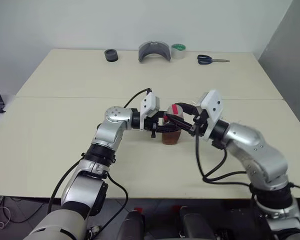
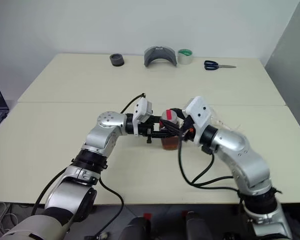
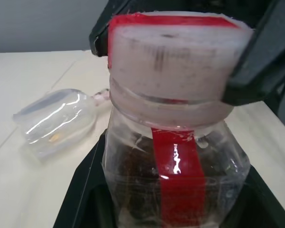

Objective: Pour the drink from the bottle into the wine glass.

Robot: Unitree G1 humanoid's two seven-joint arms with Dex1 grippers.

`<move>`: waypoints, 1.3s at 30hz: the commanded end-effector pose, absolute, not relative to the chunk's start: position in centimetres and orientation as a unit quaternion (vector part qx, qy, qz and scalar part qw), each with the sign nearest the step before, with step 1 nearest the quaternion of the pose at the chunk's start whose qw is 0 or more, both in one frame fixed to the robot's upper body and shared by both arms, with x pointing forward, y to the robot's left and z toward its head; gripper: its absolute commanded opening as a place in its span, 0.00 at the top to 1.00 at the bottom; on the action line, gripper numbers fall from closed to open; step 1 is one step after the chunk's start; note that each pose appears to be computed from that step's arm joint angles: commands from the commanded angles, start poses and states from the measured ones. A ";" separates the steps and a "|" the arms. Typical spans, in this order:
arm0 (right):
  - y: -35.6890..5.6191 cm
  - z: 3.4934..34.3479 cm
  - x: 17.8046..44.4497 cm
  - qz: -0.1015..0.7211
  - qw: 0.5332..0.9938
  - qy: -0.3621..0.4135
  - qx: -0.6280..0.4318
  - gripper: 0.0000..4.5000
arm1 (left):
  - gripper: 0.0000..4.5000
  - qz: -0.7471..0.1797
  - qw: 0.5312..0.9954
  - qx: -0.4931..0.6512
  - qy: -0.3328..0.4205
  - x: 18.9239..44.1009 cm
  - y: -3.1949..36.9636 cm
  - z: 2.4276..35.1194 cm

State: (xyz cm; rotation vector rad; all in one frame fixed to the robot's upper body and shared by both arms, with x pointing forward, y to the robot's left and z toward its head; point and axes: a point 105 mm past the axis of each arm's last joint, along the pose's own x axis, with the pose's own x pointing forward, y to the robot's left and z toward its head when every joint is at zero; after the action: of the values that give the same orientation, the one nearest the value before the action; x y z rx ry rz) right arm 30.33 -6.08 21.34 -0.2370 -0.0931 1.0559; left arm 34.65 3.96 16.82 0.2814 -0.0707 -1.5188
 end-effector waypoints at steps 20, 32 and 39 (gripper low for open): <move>-6.8 22.3 29.0 0.485 0.868 -0.060 -0.090 0.21 | 0.60 -0.671 0.725 0.134 -0.075 35.2 4.4 19.9; -6.4 23.4 28.4 0.445 0.886 -0.091 -0.093 0.21 | 0.60 -0.671 0.726 0.132 -0.074 35.3 4.4 20.1; -5.6 23.9 29.2 0.420 0.896 -0.105 -0.098 0.21 | 0.60 -0.672 0.724 0.133 -0.073 35.3 4.4 20.1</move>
State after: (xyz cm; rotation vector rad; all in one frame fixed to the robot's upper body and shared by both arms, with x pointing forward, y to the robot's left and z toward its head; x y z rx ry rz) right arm 29.48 -5.86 22.82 -0.1824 -0.1649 0.8755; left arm 35.20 4.51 17.55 0.2811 -0.0716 -1.4874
